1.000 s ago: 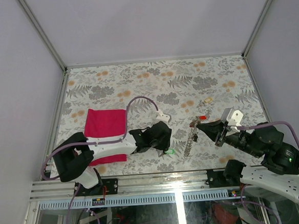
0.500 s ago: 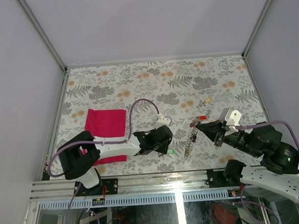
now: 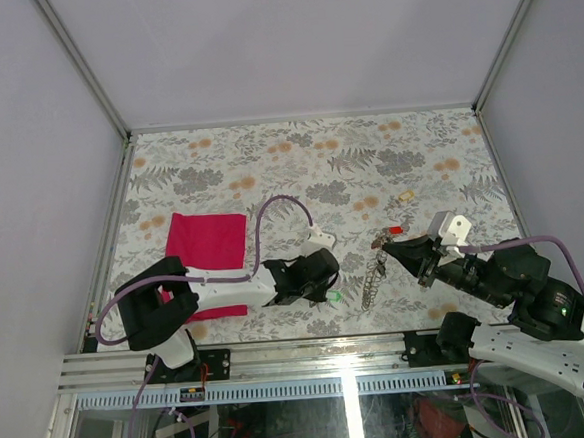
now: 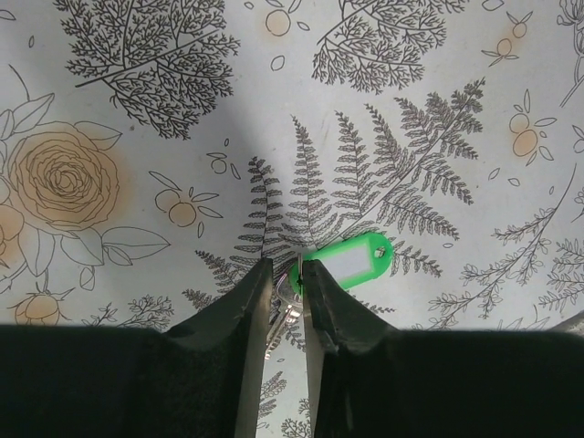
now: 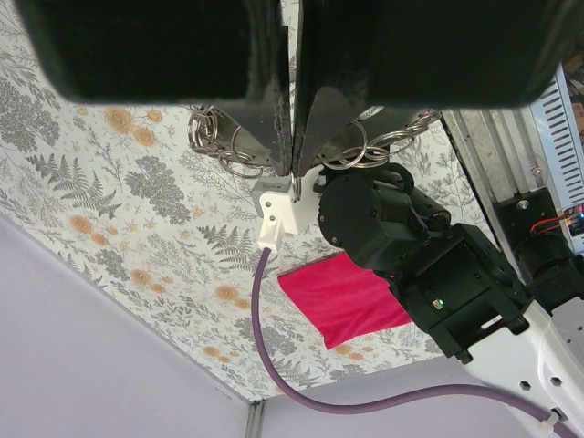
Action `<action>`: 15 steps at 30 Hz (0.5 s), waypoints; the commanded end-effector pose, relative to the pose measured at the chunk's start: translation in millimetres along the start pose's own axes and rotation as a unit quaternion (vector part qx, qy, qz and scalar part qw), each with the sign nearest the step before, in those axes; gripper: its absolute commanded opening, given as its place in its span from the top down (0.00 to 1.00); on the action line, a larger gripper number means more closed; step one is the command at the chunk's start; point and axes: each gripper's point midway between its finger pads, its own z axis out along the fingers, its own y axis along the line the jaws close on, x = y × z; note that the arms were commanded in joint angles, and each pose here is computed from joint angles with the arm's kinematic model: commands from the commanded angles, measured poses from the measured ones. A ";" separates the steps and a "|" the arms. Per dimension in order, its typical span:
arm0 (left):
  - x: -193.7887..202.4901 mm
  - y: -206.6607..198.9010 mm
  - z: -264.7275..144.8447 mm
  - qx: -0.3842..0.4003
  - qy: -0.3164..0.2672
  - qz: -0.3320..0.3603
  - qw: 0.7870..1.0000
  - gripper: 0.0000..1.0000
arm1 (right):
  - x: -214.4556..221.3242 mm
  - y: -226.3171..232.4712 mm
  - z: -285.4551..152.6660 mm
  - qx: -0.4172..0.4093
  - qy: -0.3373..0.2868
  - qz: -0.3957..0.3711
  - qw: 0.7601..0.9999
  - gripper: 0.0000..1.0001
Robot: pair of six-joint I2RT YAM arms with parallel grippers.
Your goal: Put the keys on the keyring
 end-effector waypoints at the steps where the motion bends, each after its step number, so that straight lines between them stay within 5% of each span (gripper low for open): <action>1: -12.3 -8.0 -1.3 -0.001 -0.022 -0.002 1.000 0.79 | -24.4 1.4 3.3 -0.005 -0.045 0.005 0.999 1.00; 7: -10.8 -9.3 -0.6 0.000 -0.020 0.002 1.000 0.80 | -24.6 1.5 3.3 -0.005 -0.045 0.006 0.999 1.00; 15: -12.1 -10.5 -4.7 0.002 -0.022 0.005 1.000 1.00 | -23.7 0.9 3.4 -0.003 -0.043 0.004 0.999 1.00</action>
